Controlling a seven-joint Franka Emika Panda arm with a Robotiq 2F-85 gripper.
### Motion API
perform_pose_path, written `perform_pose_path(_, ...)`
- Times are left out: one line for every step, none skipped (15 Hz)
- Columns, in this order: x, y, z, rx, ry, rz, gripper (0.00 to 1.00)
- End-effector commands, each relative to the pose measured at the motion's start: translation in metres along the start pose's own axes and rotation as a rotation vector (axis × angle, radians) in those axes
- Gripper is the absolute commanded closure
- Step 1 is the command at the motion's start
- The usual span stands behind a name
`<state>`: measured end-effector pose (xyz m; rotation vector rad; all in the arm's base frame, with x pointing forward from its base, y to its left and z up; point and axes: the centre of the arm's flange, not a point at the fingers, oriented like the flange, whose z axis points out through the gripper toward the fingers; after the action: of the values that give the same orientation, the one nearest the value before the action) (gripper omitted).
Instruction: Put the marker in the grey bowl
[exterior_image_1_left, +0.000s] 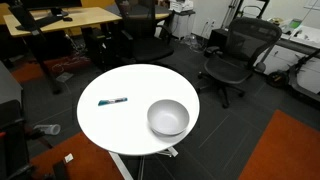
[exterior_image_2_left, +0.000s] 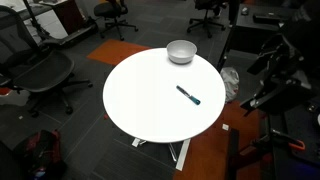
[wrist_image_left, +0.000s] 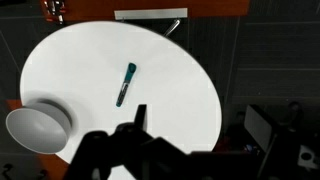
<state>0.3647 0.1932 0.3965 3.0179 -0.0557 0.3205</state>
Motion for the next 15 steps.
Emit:
perform_pose_path(0.0, 0.0, 0.0, 0.0, 0.0, 0.0, 0.0)
perform_pose_path(0.0, 0.0, 0.0, 0.0, 0.0, 0.0, 0.0)
perform_pose_path(0.0, 0.0, 0.0, 0.0, 0.0, 0.0, 0.0)
perform_pose_path(0.0, 0.0, 0.0, 0.0, 0.0, 0.0, 0.0)
perform_pose_path(0.001, 0.001, 0.001, 0.005, -0.007, -0.006, 0.0)
perform_pose_path(0.004, 0.002, 0.002, 0.004, -0.007, 0.001, 0.0)
perform_pose_path(0.006, 0.004, 0.003, 0.004, -0.002, 0.005, 0.0)
perform_pose_path(0.009, 0.007, 0.005, 0.003, -0.006, 0.014, 0.0)
perform_pose_path(0.012, 0.009, 0.007, 0.004, -0.01, 0.022, 0.0)
perform_pose_path(0.013, 0.012, 0.009, 0.01, -0.017, 0.028, 0.0)
perform_pose_path(0.016, 0.015, 0.013, 0.004, -0.016, 0.044, 0.0)
perform_pose_path(0.02, 0.019, 0.016, 0.006, -0.024, 0.053, 0.0)
perform_pose_path(0.022, 0.022, 0.02, 0.004, -0.031, 0.061, 0.0)
perform_pose_path(0.025, 0.025, 0.025, -0.002, -0.033, 0.073, 0.0)
perform_pose_path(0.029, 0.029, 0.03, 0.0, -0.04, 0.082, 0.0)
